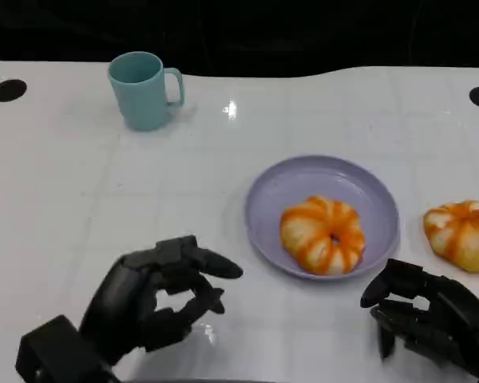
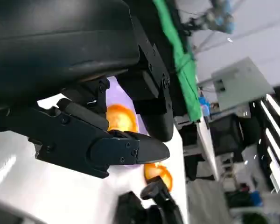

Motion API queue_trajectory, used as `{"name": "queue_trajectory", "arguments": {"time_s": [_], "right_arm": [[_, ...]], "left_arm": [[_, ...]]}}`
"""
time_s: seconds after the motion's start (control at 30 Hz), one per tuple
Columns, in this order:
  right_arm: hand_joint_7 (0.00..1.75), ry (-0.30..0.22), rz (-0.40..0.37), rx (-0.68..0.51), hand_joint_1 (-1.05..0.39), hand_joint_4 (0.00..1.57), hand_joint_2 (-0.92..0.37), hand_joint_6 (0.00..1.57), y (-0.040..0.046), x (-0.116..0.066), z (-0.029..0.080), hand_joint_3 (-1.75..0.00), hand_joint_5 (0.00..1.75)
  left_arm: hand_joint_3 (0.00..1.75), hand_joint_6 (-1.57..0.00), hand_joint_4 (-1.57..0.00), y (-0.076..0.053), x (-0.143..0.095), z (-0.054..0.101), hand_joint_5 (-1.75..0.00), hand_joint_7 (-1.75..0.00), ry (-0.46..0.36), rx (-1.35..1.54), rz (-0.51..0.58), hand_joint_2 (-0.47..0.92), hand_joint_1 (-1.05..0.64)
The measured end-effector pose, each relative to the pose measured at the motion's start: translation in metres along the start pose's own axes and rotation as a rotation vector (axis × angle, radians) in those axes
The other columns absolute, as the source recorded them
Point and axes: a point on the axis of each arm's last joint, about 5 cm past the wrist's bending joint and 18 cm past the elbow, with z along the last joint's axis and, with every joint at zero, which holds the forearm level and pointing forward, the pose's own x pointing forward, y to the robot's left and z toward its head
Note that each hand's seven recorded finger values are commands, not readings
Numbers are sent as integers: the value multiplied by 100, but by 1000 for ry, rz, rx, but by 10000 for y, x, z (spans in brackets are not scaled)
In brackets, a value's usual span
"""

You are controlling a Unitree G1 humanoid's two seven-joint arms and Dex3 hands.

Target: Grasp the bread from the table and place it into the plate.

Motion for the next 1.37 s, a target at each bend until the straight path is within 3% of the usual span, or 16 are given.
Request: {"name": "queue_trajectory", "arguments": {"time_s": [0.17, 0.23, 0.37, 1.37], "right_arm": [[139, 1, -1, 4, -52, 66, -92, 67, 1, -6, -5, -28, 175], [139, 1, 0, 4, -52, 66, -92, 67, 3, -9, -7, -28, 175], [140, -5, 7, 13, -52, 67, -92, 67, 2, -15, -10, -28, 175], [140, 1, 2, 5, -52, 67, -92, 67, 3, -29, -10, -26, 175]], "left_arm": [[43, -62, -71, 10, -39, -27, -160, -134, 15, -97, 24, 92, -69], [44, -57, -68, 13, -47, -38, -172, -152, 24, -131, 29, 92, -72], [47, -55, -70, 1, -91, -88, -174, -161, 49, -263, 38, 92, -74], [41, -58, -73, 30, -145, -177, -175, -157, 70, -409, 26, 92, -71]]}}
